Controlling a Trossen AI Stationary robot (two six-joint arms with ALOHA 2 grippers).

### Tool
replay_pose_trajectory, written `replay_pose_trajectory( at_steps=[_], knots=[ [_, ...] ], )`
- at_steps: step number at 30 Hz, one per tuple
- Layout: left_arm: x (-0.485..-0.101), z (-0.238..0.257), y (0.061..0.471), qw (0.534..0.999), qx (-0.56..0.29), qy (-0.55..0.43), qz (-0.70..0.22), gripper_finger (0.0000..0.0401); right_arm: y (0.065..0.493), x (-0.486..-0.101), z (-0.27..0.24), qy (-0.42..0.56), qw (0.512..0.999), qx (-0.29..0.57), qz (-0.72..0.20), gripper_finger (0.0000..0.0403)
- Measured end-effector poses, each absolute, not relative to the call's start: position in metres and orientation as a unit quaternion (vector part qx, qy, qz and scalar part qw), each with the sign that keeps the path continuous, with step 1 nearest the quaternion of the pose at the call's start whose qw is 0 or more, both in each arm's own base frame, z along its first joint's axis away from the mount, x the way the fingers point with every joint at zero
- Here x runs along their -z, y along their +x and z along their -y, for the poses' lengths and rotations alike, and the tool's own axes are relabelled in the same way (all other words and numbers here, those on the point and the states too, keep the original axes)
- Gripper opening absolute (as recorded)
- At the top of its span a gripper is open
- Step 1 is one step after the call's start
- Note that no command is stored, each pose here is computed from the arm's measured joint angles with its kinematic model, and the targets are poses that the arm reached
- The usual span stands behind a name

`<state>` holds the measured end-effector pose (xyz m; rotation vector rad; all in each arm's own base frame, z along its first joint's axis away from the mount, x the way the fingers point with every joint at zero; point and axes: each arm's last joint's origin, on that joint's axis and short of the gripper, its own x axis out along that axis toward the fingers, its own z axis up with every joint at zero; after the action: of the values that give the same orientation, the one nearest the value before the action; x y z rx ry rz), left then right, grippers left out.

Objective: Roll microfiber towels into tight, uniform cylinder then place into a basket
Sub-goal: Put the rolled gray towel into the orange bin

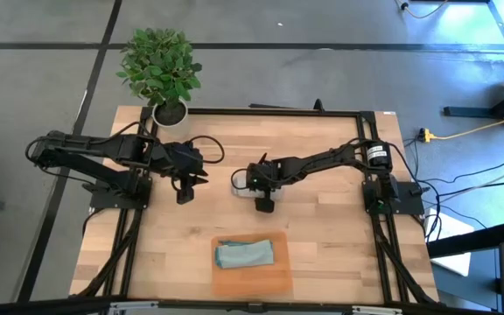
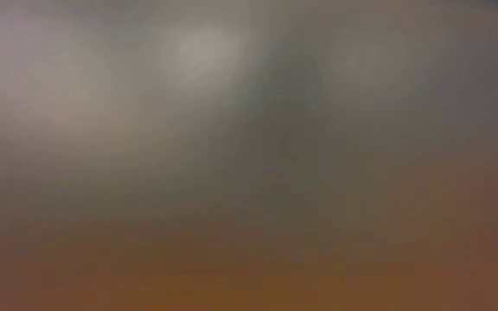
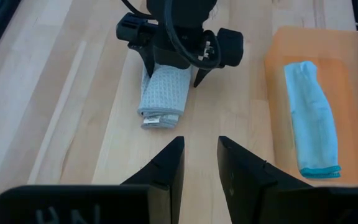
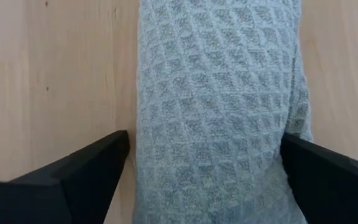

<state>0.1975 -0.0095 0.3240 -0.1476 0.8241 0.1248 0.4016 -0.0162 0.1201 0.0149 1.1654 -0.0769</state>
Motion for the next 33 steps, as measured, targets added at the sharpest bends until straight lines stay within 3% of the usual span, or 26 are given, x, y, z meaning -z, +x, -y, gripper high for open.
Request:
replay_pose_trajectory(
  at_steps=[9, 22, 33],
  knots=[
    [-0.3240, 0.0095, 0.1975, 0.912, -0.061, -0.072, -0.400, 0.0085, 0.4033, -0.1203, 0.0157, 0.000, 0.841, 0.021, -0.541, 0.0354],
    [-0.3240, 0.0095, 0.1975, 0.912, -0.061, -0.072, -0.400, 0.0086, 0.4036, -0.1204, 0.0159, 0.014, 0.840, 0.033, -0.541, 0.0182],
    [-0.3240, 0.0095, 0.1975, 0.912, -0.060, -0.072, -0.400, 0.0086, 0.4048, -0.1235, 0.0156, 0.026, 0.846, 0.009, -0.533, 0.0072]
  ],
)
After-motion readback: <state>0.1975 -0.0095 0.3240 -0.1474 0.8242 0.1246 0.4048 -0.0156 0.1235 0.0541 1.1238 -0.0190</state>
